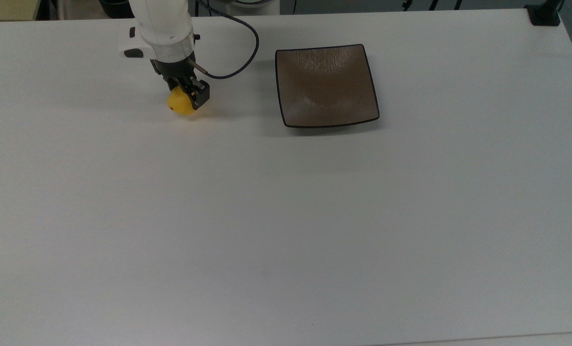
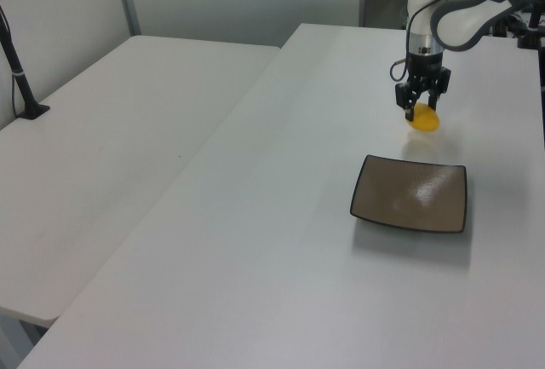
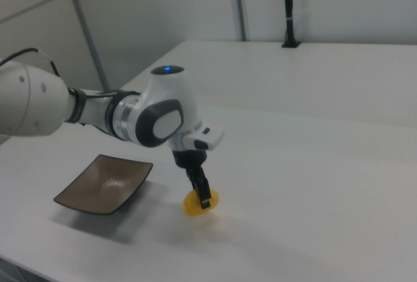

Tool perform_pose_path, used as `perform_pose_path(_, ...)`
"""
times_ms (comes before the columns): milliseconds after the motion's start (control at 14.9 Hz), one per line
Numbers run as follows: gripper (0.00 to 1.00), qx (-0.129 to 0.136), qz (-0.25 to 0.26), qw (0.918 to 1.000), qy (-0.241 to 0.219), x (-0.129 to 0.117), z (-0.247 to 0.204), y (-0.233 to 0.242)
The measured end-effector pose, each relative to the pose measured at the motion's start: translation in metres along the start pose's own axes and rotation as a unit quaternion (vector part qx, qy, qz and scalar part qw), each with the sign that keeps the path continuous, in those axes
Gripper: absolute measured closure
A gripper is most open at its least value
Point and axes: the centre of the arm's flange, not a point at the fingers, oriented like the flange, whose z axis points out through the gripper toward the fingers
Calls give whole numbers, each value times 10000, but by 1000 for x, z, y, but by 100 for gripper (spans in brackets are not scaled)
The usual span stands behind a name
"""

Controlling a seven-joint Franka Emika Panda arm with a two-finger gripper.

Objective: Put potatoes on a ceramic plate
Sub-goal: 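Lift the yellow potato and carry it over the brown square plate, then lower the potato onto the plate and open the gripper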

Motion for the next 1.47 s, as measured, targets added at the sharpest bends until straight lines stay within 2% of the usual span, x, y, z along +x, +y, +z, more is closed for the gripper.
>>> perform_pose_path(201, 32, 106, 49, 9999, 64, 0, -42, -1)
perform_pose_path(335, 32, 182, 7, 9998, -51, -12, -61, -10)
perform_pose_path(536, 32, 289, -317, 9981, -442, -52, -85, -48)
perform_pose_path(871, 32, 676, -796, 9928, -592, -104, -110, -117)
perform_pose_path(1139, 32, 624, -1004, 9901, -752, -137, -100, -152)
perform_pose_path(1474, 33, 567, -1013, 9895, -856, -148, -74, -178)
